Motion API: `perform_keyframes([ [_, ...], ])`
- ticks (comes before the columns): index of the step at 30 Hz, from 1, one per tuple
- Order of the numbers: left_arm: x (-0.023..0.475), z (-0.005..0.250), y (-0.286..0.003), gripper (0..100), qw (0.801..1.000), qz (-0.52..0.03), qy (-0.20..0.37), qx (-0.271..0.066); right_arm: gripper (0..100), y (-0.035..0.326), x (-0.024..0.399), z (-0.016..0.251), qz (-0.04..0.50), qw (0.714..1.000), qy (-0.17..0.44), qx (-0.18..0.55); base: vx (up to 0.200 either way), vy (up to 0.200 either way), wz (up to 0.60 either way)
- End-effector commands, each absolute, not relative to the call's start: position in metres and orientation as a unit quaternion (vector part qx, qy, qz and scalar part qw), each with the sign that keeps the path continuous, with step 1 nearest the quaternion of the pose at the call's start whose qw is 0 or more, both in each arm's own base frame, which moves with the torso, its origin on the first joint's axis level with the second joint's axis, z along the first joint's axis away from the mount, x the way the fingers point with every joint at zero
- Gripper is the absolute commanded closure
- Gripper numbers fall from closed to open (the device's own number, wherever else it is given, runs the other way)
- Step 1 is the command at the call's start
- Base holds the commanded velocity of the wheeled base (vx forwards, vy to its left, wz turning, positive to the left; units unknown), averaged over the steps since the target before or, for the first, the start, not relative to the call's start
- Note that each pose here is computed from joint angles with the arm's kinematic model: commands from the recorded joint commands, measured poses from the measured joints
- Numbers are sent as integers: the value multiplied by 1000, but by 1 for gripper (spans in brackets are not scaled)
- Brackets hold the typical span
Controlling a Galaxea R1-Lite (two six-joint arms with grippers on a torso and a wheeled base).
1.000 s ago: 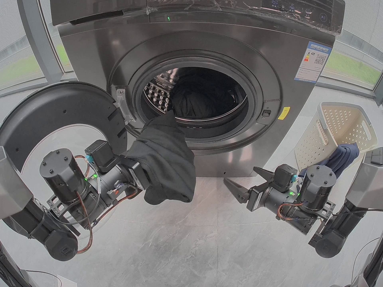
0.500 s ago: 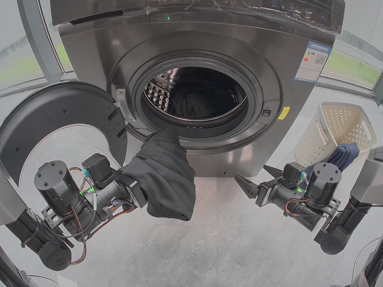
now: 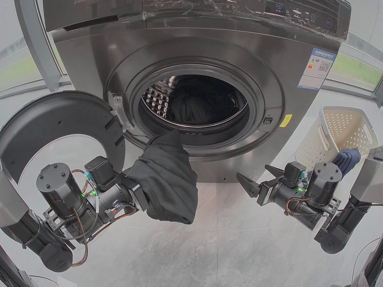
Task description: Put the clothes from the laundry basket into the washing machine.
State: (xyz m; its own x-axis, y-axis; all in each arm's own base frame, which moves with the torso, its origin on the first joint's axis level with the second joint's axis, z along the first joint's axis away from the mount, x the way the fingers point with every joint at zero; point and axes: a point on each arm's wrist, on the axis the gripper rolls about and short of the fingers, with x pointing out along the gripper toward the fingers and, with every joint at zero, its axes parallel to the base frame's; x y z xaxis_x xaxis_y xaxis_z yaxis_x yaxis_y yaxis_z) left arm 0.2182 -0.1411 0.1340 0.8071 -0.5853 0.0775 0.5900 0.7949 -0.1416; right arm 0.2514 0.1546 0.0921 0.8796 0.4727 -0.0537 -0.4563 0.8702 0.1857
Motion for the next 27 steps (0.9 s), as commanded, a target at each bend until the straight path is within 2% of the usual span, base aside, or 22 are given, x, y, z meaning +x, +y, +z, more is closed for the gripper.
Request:
perform_keyframes([
  [1,218,133,-142,100,947,-312,-12,-80,0,155,251,91,241,966,52,83,200,0,0],
  [12,216,129,-147,100,944,-321,-4,-77,0,157,248,89,247,964,57,81,200,0,0],
  [27,215,125,-151,100,943,-325,2,-71,0,157,235,82,256,961,79,72,0,0,0],
])
